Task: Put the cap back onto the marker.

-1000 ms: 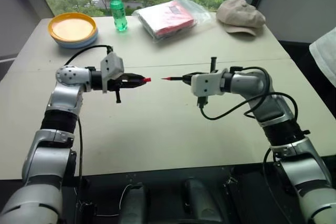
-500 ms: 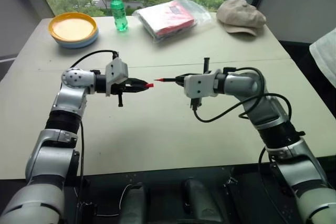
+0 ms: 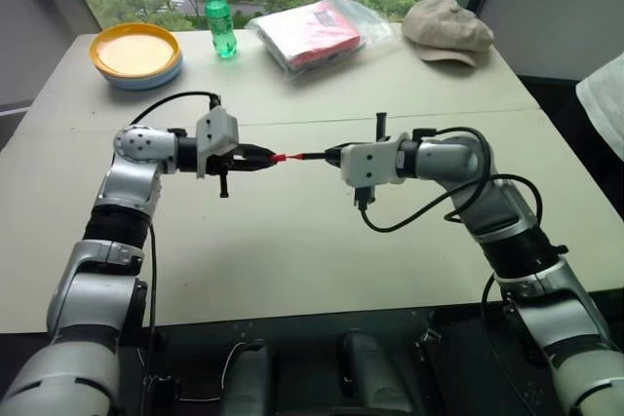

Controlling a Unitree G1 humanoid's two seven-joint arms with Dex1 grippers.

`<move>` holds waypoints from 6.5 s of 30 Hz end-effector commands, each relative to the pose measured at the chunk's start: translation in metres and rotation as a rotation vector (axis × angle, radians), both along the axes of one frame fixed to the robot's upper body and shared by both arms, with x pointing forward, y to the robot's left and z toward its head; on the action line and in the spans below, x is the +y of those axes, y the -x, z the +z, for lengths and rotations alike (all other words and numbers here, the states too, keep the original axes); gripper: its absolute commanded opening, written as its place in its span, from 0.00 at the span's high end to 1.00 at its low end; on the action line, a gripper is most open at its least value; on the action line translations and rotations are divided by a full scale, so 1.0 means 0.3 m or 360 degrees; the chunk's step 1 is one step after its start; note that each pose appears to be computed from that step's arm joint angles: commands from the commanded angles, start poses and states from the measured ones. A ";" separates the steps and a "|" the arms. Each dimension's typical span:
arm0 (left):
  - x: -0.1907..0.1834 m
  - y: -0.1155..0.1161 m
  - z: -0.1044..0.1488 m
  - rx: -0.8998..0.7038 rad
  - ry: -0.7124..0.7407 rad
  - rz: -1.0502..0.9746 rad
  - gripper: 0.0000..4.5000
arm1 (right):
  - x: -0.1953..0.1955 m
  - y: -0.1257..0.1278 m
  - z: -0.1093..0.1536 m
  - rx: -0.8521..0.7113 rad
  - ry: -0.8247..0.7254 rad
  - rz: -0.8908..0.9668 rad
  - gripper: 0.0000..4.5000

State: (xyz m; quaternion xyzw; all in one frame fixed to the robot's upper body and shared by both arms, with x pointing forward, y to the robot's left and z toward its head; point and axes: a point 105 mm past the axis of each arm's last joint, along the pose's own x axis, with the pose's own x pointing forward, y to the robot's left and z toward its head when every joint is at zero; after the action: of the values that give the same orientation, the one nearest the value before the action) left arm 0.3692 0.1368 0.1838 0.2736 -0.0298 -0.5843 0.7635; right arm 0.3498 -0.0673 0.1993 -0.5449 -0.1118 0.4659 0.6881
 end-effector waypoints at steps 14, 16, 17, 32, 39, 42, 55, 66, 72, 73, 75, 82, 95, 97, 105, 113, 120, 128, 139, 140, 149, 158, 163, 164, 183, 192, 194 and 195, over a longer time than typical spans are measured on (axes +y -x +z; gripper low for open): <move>0.005 0.016 0.027 -0.0048 -0.0010 -0.0020 1.00 | -0.006 -0.008 0.050 -0.0077 -0.0005 0.0005 1.00; 0.006 0.016 0.028 -0.0049 -0.0009 -0.0017 1.00 | -0.007 -0.008 0.048 -0.0072 0.0002 0.0007 1.00; 0.006 0.017 0.027 -0.0050 -0.0011 -0.0017 1.00 | -0.008 -0.007 0.045 -0.0067 0.0009 0.0007 1.00; 0.004 0.017 0.030 -0.0061 -0.0005 -0.0010 1.00 | -0.004 0.007 0.032 -0.0020 0.0033 0.0038 1.00; -0.006 0.022 0.023 -0.0051 0.0000 -0.0024 1.00 | 0.009 0.016 0.035 -0.0013 0.0016 0.0056 1.00; -0.012 0.023 0.019 -0.0046 0.0003 -0.0030 1.00 | 0.014 0.018 0.037 -0.0013 0.0012 0.0061 1.00; -0.023 0.019 0.020 -0.0051 0.0009 -0.0037 1.00 | 0.037 0.037 0.034 0.0017 -0.0002 0.0091 1.00; -0.035 0.018 0.025 -0.0059 0.0025 -0.0048 1.00 | 0.067 0.060 0.026 0.0057 -0.0008 0.0142 1.00; -0.038 0.020 0.025 -0.0060 0.0023 -0.0055 1.00 | 0.078 0.066 0.017 0.0067 0.0010 0.0168 1.00; -0.038 0.020 0.025 -0.0060 0.0022 -0.0057 1.00 | 0.082 0.068 0.018 0.0065 0.0008 0.0174 1.00; -0.040 0.022 0.023 -0.0059 0.0021 -0.0062 1.00 | 0.088 0.068 0.018 0.0060 0.0008 0.0183 1.00; -0.053 0.033 0.023 -0.0062 0.0017 -0.0098 1.00 | 0.102 0.054 0.013 0.0038 0.0040 0.0188 1.00; -0.055 0.065 0.037 -0.0117 -0.0014 -0.0162 1.00 | 0.090 0.016 -0.036 0.0075 0.0111 0.0177 1.00; -0.056 0.068 0.039 -0.0126 -0.0010 -0.0163 1.00 | 0.088 0.015 -0.039 0.0086 0.0112 0.0176 1.00; -0.056 0.077 0.035 -0.0157 -0.0020 -0.0163 1.00 | 0.074 0.014 -0.030 0.0144 0.0085 0.0168 1.00; -0.056 0.058 0.042 -0.0084 0.0073 -0.0103 1.00 | 0.132 0.064 0.005 0.0073 0.0061 0.0283 1.00; -0.054 0.051 0.055 0.0054 0.0173 -0.0069 1.00 | 0.159 0.095 -0.001 0.0017 0.0069 0.0338 1.00; -0.057 0.063 0.028 -0.0125 0.0006 -0.0132 1.00 | 0.165 0.123 -0.028 0.0065 0.0105 0.0379 1.00; -0.064 0.054 0.030 -0.0307 -0.0066 -0.0144 1.00 | 0.180 0.148 -0.053 0.0173 0.0106 0.0412 1.00; -0.064 0.053 0.031 -0.0318 -0.0067 -0.0144 1.00 | 0.180 0.148 -0.055 0.0186 0.0107 0.0407 1.00; -0.061 0.036 0.035 -0.0256 0.0017 -0.0093 1.00 | 0.193 0.136 -0.026 0.0040 0.0089 0.0396 1.00; -0.060 0.035 0.043 -0.0118 0.0087 -0.0084 1.00 | 0.204 0.108 0.003 -0.0198 0.0102 0.0394 1.00; -0.060 0.039 0.043 -0.0141 0.0057 -0.0103 1.00 | 0.214 0.112 0.004 -0.0213 0.0093 0.0418 1.00; -0.062 0.040 0.044 -0.0159 0.0046 -0.0109 1.00 | 0.217 0.116 0.001 -0.0200 0.0092 0.0428 1.00; -0.100 0.042 0.062 -0.0252 0.0036 -0.0174 1.00 | 0.272 0.146 0.006 -0.0213 0.0123 0.0552 1.00; -0.134 0.037 0.101 -0.0259 0.0122 -0.0177 1.00 | 0.284 0.128 -0.011 -0.0218 0.0156 0.0553 1.00; -0.138 0.037 0.108 -0.0265 0.0127 -0.0177 1.00 | 0.286 0.126 -0.013 -0.0214 0.0154 0.0556 1.00; -0.138 0.037 0.108 -0.0268 0.0120 -0.0178 1.00 | 0.287 0.126 -0.013 -0.0214 0.0153 0.0556 1.00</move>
State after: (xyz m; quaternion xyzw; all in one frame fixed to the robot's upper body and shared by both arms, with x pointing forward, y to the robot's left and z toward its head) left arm 0.3614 0.1323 0.1709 0.2806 -0.0299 -0.5865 0.7592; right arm 0.3504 -0.0353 0.1862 -0.5968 -0.1276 0.4871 0.6247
